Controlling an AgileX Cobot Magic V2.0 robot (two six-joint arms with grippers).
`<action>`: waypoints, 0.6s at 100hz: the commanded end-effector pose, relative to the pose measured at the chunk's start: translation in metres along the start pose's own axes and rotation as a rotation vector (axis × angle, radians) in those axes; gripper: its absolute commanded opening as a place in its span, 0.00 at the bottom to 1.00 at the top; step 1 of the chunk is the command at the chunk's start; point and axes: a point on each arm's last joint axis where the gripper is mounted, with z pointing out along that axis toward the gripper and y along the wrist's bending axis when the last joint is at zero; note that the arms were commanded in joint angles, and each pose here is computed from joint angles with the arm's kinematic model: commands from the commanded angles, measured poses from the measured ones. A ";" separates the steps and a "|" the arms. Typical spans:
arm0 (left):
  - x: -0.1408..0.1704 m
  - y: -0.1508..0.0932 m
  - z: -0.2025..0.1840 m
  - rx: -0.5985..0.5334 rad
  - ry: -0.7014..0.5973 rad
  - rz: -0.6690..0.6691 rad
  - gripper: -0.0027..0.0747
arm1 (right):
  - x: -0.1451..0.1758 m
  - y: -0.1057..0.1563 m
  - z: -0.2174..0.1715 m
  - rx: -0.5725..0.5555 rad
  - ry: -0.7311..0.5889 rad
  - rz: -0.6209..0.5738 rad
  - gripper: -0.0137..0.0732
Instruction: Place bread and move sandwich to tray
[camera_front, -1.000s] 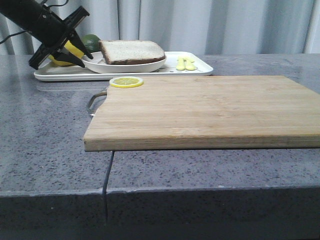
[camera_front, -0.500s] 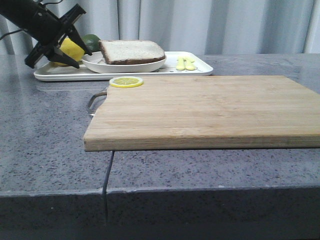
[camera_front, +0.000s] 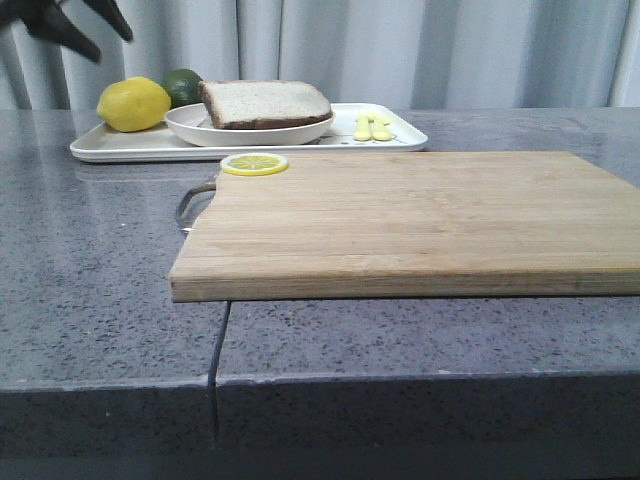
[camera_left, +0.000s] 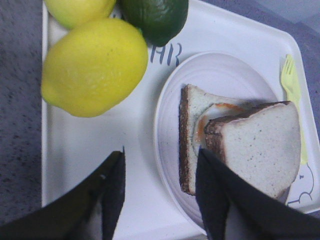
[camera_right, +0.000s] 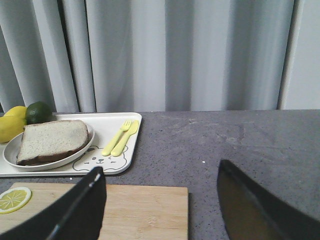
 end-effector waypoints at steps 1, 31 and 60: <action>-0.013 -0.040 -0.069 0.040 -0.175 0.117 0.43 | -0.017 -0.002 -0.003 0.027 -0.111 0.002 0.72; 0.023 -0.099 -0.148 0.000 -0.416 0.358 0.43 | -0.016 -0.001 -0.003 0.025 -0.105 0.001 0.72; 0.113 -0.089 -0.177 0.076 -0.660 0.404 0.43 | -0.016 -0.001 -0.003 0.026 -0.104 -0.020 0.72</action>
